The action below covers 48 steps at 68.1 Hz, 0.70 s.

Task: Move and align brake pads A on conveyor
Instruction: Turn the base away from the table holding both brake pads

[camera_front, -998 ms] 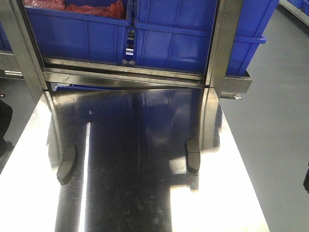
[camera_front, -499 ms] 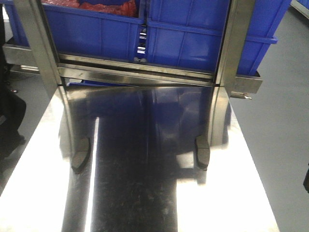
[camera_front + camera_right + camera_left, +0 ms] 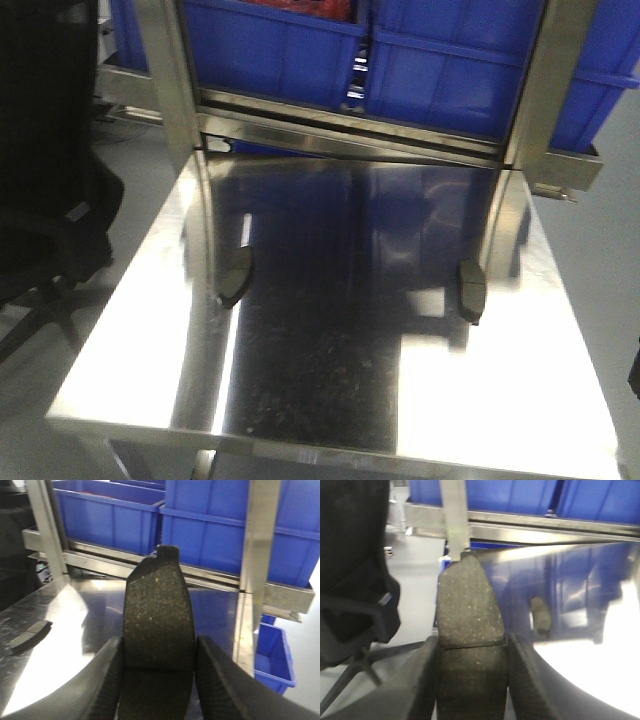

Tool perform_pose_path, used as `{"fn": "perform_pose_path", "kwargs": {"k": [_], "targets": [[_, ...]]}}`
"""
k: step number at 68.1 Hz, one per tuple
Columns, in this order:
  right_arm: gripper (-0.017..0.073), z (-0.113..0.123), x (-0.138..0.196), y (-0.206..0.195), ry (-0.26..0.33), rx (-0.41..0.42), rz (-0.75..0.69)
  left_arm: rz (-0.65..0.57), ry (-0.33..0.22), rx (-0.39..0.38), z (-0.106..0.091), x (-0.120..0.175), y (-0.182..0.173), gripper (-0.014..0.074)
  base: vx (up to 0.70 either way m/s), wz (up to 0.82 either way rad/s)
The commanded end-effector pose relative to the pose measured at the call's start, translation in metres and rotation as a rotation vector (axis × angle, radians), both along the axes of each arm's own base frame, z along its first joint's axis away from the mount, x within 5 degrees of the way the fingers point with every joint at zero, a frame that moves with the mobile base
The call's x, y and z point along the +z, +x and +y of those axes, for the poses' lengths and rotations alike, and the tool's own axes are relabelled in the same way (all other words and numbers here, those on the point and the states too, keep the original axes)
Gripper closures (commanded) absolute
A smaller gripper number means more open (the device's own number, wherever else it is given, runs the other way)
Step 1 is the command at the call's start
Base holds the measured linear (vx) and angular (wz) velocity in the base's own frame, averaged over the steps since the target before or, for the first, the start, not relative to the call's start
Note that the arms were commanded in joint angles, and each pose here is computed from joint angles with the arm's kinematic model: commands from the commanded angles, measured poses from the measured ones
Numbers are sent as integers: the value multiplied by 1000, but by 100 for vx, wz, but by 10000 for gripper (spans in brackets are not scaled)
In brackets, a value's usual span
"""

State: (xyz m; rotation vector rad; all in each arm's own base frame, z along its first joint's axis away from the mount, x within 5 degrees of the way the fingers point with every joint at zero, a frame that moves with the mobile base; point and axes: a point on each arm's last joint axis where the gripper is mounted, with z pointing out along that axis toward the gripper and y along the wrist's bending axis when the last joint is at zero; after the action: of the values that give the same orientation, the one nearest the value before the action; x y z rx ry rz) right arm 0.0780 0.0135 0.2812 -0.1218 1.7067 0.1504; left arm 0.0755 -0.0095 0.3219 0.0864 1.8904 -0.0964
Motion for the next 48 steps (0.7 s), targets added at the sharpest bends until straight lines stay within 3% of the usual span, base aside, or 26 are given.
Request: {"fn": "perform_pose_path", "kwargs": {"k": [1,48], "targets": [[536,0,19,0,15,3,-129,-118,-21,2,0,18,1,522,-11,31],[536,0,19,0,15,3,-129,-118,-21,2,0,18,1,522,-7,44]]}}
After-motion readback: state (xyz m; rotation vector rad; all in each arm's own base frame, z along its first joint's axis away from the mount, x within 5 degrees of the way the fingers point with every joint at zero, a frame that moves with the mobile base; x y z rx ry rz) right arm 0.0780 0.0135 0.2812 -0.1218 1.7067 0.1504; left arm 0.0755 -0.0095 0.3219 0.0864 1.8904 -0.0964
